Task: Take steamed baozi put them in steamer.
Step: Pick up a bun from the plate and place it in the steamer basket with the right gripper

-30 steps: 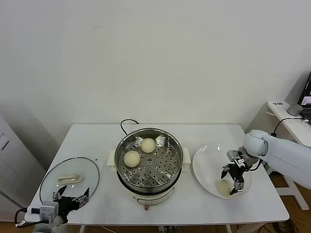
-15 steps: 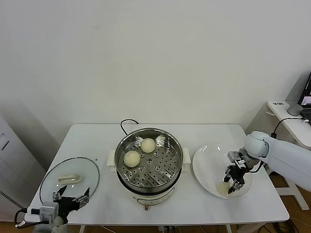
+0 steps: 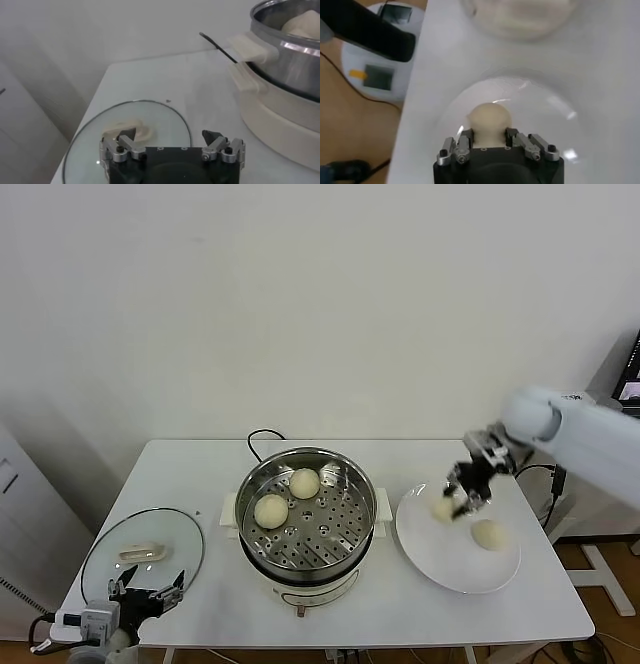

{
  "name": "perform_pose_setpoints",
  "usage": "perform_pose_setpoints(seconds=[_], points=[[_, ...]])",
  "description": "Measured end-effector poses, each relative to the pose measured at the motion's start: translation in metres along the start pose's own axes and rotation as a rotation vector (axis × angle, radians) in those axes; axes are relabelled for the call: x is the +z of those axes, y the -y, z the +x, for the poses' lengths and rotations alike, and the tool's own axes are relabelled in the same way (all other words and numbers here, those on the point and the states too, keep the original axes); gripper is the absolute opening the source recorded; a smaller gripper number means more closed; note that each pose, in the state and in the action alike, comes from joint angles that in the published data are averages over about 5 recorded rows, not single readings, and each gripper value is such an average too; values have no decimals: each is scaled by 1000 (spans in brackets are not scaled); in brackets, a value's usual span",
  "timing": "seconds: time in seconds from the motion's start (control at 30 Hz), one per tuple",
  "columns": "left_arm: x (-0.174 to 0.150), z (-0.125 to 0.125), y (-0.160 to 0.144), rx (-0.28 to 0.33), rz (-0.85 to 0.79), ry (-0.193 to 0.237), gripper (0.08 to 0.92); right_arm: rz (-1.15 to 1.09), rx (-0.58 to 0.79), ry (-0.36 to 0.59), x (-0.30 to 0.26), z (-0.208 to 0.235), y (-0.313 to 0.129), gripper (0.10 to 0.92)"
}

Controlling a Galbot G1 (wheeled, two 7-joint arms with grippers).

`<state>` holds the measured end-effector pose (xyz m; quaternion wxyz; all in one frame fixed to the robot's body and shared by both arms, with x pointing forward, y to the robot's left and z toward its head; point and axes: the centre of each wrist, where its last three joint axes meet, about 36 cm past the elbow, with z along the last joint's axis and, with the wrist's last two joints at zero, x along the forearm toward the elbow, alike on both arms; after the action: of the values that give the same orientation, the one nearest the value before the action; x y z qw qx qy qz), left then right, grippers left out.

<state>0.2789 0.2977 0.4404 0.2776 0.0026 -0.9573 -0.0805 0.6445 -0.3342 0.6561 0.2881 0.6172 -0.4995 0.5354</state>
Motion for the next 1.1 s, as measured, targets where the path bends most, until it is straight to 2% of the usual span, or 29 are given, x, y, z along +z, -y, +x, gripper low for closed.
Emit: perform_pose_setpoints(seconds=[0.17,0.33,0.67,1.1], points=[[-1,0,1,5,-3,2,823,182,59,57,-51,23,28,418],[-2,1,2,7,-3,6,823,408,83,110,-107,22,50,422],[-1,2,4,4,1,8,823,843,13,171,-201,-28,57,424],[0,3,4,0,2,8,823,1206,-103,158,-238,-82,38,449]])
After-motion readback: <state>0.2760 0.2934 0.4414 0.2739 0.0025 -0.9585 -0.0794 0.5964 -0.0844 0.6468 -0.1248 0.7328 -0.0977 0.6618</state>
